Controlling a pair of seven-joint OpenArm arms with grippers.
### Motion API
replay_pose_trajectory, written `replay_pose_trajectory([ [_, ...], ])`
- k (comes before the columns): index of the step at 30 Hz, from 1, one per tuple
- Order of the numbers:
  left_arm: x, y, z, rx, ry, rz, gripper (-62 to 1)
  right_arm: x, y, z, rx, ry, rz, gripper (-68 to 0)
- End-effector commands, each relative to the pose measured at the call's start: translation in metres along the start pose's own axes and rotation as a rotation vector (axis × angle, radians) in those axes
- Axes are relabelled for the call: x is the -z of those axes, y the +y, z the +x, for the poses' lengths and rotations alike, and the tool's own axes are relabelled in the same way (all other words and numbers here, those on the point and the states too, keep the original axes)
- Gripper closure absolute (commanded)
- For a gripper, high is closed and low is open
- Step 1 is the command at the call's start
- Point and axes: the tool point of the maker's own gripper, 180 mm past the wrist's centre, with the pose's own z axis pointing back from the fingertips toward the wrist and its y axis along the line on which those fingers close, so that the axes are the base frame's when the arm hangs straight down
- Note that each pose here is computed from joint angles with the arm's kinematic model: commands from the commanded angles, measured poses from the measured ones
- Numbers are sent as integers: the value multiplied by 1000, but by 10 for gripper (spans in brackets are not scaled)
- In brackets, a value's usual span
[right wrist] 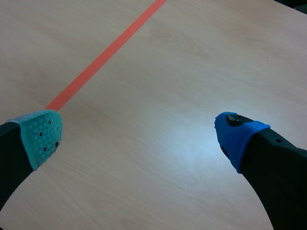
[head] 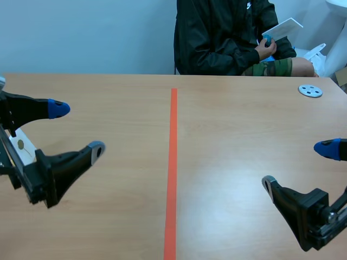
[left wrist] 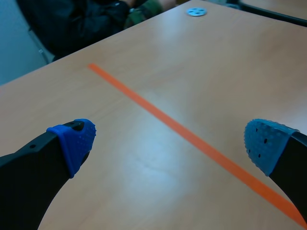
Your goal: Sort the leaf by its shape. The table is split by an orange tape line. A compound leaf with several leaflets goes to the left side, a simple leaf with one blade goes to the right side. Return to the home posture when a red brick is placed on the table.
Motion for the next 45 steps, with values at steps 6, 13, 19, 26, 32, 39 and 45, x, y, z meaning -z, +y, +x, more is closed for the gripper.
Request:
replay_pose_trajectory([
  [6,-8,-42,8,-52,-21,-60,-623,1,-7,4,-11,-4,-18,-679],
  [13,-7,-51,2,-75,-14,-37,-623,1,-7,2,-10,3,-18,-679],
  [19,-5,-45,-6,-89,23,16,-623,1,-7,2,-10,3,-18,-679],
  [26,-5,-46,-11,-90,53,15,-623,1,-7,3,-7,1,-17,-679],
  [32,-5,-46,-11,-97,49,16,-623,1,-7,4,8,-6,-17,-679],
  [39,-5,-46,-11,-130,51,17,-623,1,-7,4,14,-8,-17,-679],
  [45,-5,-45,-11,-136,48,18,-623,1,-7,4,14,-8,-17,-679],
])
